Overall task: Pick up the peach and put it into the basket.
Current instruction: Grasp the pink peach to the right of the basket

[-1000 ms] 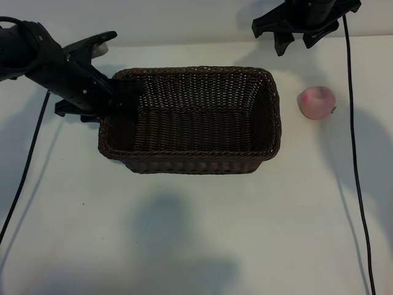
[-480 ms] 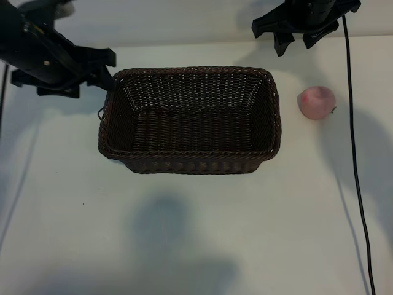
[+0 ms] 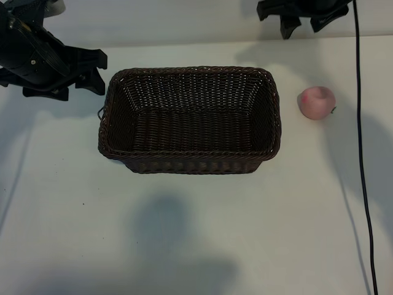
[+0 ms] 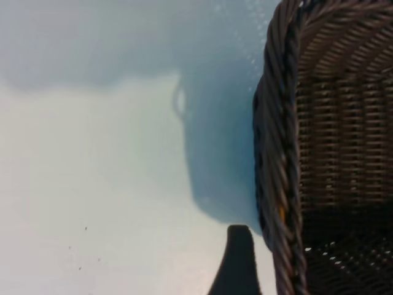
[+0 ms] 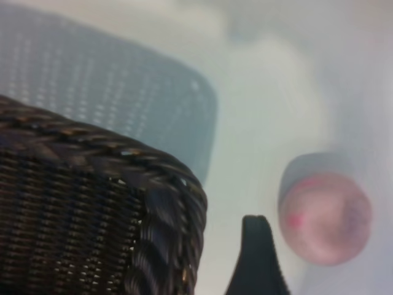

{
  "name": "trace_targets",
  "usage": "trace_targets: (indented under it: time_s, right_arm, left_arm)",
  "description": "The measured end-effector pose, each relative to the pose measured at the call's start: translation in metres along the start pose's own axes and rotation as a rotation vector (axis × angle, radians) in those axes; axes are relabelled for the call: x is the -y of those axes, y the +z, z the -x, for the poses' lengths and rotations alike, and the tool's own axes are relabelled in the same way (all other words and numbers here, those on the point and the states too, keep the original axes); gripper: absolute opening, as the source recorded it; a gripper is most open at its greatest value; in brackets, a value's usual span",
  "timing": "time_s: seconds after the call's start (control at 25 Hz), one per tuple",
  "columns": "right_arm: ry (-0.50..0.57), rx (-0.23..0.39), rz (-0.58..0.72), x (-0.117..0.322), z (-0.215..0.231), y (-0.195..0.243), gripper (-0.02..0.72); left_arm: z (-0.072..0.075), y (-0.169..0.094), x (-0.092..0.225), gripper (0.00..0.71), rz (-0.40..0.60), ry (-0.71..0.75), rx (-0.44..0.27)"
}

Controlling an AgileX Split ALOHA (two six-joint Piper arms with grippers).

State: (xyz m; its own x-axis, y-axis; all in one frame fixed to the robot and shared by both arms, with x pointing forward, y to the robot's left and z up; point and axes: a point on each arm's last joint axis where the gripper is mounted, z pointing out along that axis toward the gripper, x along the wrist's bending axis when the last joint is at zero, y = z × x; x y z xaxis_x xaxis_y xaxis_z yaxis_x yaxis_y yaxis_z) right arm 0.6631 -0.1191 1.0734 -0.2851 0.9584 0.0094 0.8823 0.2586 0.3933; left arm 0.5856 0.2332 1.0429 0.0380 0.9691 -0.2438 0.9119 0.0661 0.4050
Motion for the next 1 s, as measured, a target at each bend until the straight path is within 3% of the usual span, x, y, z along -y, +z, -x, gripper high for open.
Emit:
trace_targets:
  time_s: [0.32, 0.52, 0.72, 0.84, 1.0]
  right_arm:
    - [0.014, 0.0, 0.012, 0.0, 0.001, -0.006, 0.506]
    - [0.036, 0.011, -0.011, 0.003, 0.012, 0.0, 0.506]
    - [0.105, 0.046, -0.149, 0.026, 0.046, 0.032, 0.506]
    - [0.155, 0.025, -0.204, 0.039, 0.062, 0.047, 0.506]
    - [0.172, -0.002, -0.156, 0.043, 0.065, 0.061, 0.506]
  left_arm:
    - [-0.008, -0.001, 0.004, 0.585, -0.046, 0.001, -0.084]
    - [-0.008, -0.001, 0.004, 0.585, -0.046, 0.002, -0.087]
    - [-0.008, -0.001, 0.004, 0.585, -0.046, 0.003, -0.087]
    - [-0.008, -0.001, 0.004, 0.585, -0.046, 0.003, -0.087]
    - [-0.008, -0.001, 0.004, 0.585, -0.046, 0.003, -0.087]
